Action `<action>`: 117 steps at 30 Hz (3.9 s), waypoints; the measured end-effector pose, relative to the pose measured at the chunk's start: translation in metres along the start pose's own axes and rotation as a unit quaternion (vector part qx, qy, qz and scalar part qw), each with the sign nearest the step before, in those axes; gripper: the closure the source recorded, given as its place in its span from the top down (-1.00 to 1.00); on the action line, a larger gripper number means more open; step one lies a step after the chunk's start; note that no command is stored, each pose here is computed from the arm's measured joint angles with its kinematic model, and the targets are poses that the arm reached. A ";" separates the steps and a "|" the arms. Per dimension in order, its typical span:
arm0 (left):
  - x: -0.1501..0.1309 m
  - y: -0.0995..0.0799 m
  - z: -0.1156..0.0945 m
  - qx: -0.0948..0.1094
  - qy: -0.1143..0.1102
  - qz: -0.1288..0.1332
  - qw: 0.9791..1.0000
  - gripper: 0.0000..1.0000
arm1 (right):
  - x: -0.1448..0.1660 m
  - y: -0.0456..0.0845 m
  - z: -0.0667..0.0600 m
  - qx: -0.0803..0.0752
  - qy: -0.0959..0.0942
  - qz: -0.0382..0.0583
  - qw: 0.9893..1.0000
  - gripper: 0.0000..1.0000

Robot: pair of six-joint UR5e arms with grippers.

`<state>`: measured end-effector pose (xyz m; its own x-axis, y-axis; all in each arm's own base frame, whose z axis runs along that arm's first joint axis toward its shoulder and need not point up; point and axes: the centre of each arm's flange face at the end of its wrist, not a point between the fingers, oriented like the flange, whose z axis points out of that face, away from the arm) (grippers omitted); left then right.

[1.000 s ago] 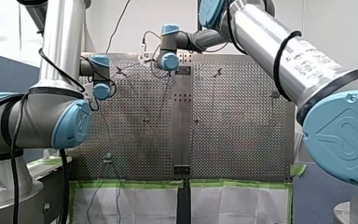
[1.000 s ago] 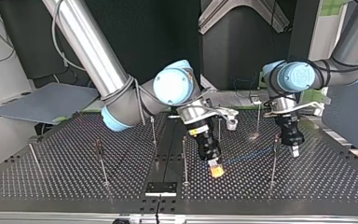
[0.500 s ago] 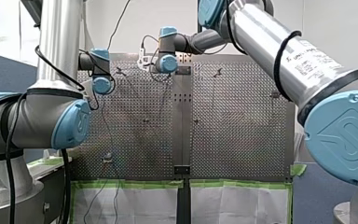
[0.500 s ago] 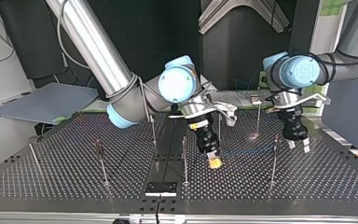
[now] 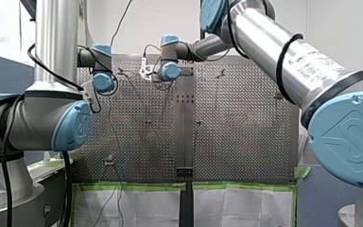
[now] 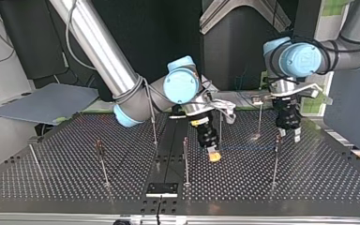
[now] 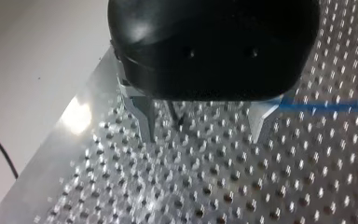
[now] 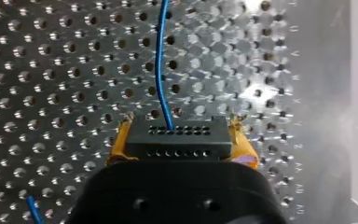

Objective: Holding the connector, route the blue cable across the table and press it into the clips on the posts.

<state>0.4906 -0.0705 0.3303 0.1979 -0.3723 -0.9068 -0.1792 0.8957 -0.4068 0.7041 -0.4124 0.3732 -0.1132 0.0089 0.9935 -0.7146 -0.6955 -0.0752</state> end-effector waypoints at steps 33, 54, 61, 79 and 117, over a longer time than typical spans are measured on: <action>-0.044 -0.046 -0.093 0.061 0.080 0.101 0.990 1.00 | -0.009 0.006 0.002 -0.004 -0.009 0.000 1.000 -1.00; -0.046 -0.093 -0.056 0.100 0.042 0.132 0.985 1.00 | -0.011 0.013 0.003 -0.007 -0.011 -0.001 1.000 -1.00; -0.042 -0.100 -0.035 0.090 0.037 0.134 0.986 1.00 | -0.012 0.014 0.004 -0.007 -0.012 -0.003 1.000 -1.00; -0.023 -0.107 0.010 0.078 0.024 0.135 0.988 1.00 | -0.015 0.025 0.006 -0.014 -0.016 -0.005 1.000 -1.00; 0.016 -0.087 0.002 0.052 0.048 0.127 0.989 -1.00 | -0.041 0.033 -0.001 -0.020 -0.047 -0.012 0.999 -1.00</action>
<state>0.5111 -0.1542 0.3518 0.0659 -0.1490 -0.9866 -0.1099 0.9817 -0.1556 0.6838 -0.4350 0.3303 -0.0313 -0.0442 0.9985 -0.7434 -0.6667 -0.0528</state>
